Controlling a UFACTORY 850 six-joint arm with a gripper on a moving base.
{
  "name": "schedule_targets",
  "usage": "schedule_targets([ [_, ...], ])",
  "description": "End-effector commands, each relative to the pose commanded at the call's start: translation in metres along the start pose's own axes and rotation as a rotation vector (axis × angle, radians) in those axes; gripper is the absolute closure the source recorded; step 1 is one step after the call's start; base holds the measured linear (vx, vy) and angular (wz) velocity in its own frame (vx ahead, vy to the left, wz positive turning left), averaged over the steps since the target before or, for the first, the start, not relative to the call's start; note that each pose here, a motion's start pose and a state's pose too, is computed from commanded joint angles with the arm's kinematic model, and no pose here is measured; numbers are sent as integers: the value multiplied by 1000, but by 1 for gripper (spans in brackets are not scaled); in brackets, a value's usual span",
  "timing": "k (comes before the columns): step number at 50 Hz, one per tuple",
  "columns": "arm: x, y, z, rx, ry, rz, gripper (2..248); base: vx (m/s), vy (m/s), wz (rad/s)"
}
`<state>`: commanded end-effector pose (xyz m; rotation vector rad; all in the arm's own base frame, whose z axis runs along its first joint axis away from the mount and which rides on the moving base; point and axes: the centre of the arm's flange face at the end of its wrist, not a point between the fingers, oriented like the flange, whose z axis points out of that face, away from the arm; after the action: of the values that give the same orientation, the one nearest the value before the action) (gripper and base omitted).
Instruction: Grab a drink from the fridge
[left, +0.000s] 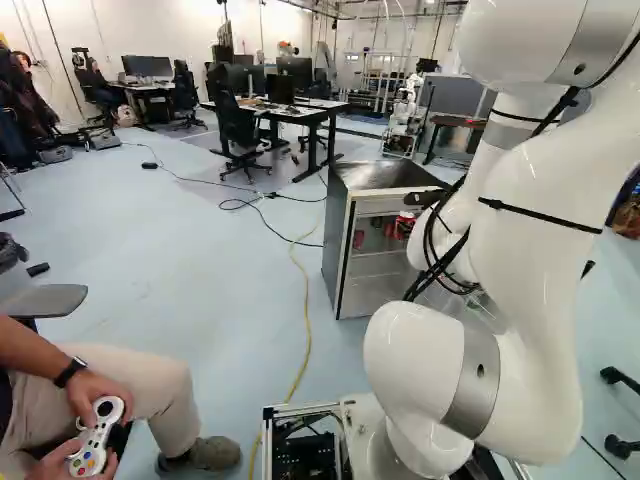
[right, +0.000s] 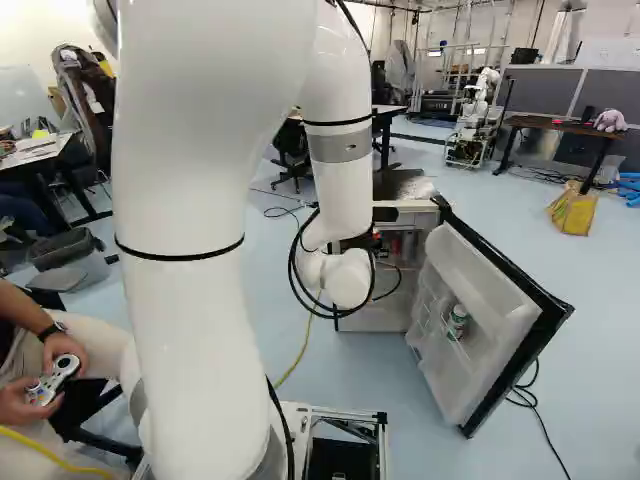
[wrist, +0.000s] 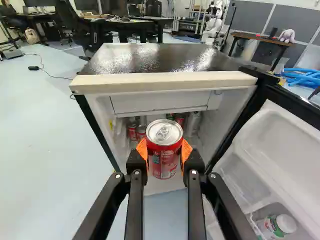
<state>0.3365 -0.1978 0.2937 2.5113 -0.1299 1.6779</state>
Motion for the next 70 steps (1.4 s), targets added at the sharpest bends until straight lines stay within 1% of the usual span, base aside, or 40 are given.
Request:
schedule_targets([
  [29,22,0,-6,-8,-22,-36,165,0,0,0],
  [70,59,0,-4,-13,-33,-91,165,0,0,0],
])
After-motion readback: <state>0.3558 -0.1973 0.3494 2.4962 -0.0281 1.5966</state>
